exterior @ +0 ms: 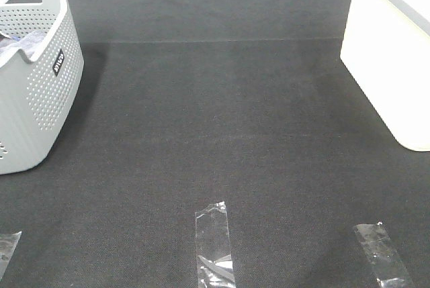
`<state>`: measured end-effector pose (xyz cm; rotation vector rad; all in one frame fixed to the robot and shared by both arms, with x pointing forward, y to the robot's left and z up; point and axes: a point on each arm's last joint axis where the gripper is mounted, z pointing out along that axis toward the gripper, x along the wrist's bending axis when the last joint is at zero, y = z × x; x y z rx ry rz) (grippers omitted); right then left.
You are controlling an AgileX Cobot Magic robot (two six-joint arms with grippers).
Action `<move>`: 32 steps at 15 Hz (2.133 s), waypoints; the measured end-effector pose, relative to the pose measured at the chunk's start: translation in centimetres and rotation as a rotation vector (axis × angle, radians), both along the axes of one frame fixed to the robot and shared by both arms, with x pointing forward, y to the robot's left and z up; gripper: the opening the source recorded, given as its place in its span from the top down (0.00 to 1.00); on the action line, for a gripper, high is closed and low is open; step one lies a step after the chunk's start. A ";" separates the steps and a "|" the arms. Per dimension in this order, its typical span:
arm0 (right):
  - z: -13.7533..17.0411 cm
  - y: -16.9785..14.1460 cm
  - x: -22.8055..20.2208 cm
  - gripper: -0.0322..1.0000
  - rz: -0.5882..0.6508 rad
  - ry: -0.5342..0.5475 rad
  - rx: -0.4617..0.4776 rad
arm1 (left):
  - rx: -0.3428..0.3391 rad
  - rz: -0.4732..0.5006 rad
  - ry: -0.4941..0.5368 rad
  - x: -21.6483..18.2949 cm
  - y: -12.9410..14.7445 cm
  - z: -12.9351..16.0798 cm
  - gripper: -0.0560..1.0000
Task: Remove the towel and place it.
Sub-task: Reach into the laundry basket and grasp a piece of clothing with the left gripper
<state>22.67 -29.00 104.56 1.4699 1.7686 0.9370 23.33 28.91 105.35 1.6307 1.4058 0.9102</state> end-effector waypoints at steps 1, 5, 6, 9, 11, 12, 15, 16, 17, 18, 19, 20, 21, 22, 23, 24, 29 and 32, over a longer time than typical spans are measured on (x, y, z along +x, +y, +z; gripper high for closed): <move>0.0 0.0 0.0 0.22 0.000 0.000 0.000 | 0.000 0.000 0.000 0.0 0.0 0.0 0.21; 0.0 0.0 0.0 0.22 0.000 0.000 0.000 | 0.000 0.000 0.000 0.0 0.0 0.0 0.21; 0.0 0.0 0.0 0.22 0.000 0.000 0.000 | 0.000 0.000 0.000 0.0 0.0 0.0 0.21; 0.0 0.0 0.0 0.22 0.000 0.000 0.000 | 0.000 0.000 0.000 0.0 0.0 0.0 0.21; 0.0 0.0 0.0 0.22 0.000 0.000 0.000 | 0.000 0.000 0.000 0.0 0.0 0.0 0.21; 0.0 0.0 0.0 0.22 0.000 0.000 0.000 | 0.000 0.000 0.000 0.0 0.0 0.0 0.21; 0.0 0.0 0.0 0.22 0.000 0.000 0.000 | 0.000 0.000 0.000 0.0 0.0 0.0 0.21; 0.0 0.0 0.0 0.22 0.000 0.000 0.000 | 0.000 0.000 0.000 0.0 0.0 0.0 0.21; 0.0 0.0 0.0 0.22 0.000 0.000 0.000 | 0.000 0.000 0.000 0.0 0.0 0.0 0.21; 0.0 0.0 0.0 0.22 0.000 0.000 0.000 | 0.000 0.000 0.000 0.0 0.0 0.0 0.21; 0.0 0.0 0.0 0.22 0.000 0.000 0.000 | 0.000 0.000 0.000 0.0 0.0 0.0 0.21; 0.0 0.0 0.0 0.22 0.000 0.000 0.000 | 0.000 0.000 0.000 0.0 0.0 0.0 0.21; 0.0 0.0 0.0 0.22 0.000 0.000 0.000 | 0.000 0.000 0.000 0.0 0.0 0.0 0.21; 0.0 0.0 0.0 0.22 0.000 0.000 0.000 | 0.000 0.000 0.000 0.0 0.0 0.0 0.21; 0.0 0.0 0.0 0.22 0.000 0.000 0.000 | 0.000 0.000 0.000 0.0 0.0 0.0 0.21; 0.0 0.0 0.0 0.22 0.000 0.000 0.000 | 0.000 0.000 0.000 0.0 0.0 0.0 0.21; 0.0 0.0 0.0 0.22 0.000 0.000 0.000 | 0.000 0.000 0.000 0.0 0.0 0.0 0.21; 0.0 0.0 0.0 0.22 0.000 0.000 0.000 | 0.000 0.000 0.000 0.0 0.0 0.0 0.21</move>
